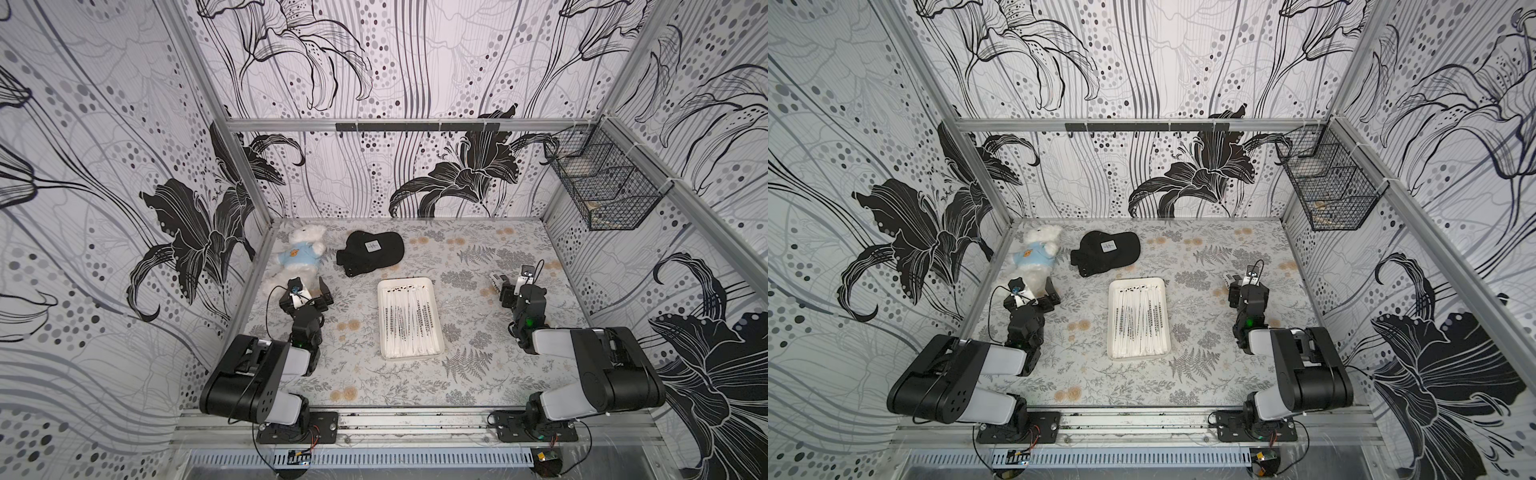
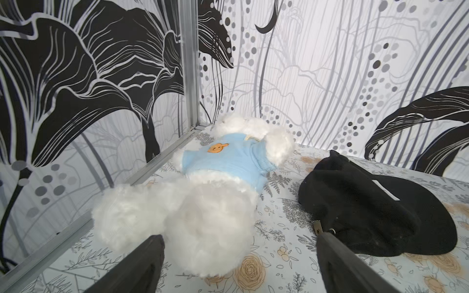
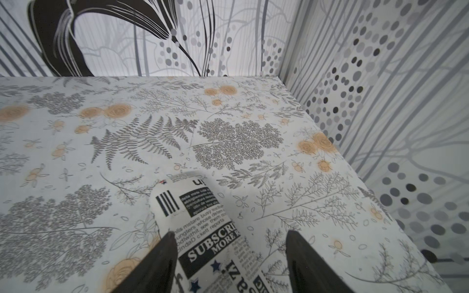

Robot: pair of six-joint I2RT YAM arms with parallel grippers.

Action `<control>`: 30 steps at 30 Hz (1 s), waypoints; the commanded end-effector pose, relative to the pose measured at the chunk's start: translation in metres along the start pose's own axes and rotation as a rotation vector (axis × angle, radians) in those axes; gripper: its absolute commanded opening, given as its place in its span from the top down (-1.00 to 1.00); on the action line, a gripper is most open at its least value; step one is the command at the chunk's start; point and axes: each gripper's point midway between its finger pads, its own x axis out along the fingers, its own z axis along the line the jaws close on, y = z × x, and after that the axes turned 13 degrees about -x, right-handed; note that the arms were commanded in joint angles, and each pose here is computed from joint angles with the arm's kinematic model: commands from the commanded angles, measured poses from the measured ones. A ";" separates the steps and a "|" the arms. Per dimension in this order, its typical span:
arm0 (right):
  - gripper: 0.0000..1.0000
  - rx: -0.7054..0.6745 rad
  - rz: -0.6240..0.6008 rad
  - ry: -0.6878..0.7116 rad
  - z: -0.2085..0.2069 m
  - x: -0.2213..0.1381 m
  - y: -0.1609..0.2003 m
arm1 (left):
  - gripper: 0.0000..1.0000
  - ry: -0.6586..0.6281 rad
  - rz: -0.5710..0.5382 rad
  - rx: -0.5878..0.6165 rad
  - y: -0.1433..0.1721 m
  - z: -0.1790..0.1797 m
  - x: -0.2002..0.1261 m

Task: Put the straws into the storage box
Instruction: Reset both arms

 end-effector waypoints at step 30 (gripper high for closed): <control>-0.91 0.008 -0.152 -0.097 0.004 -0.016 -0.005 | -0.95 0.135 -0.006 -0.025 -0.012 -0.017 0.009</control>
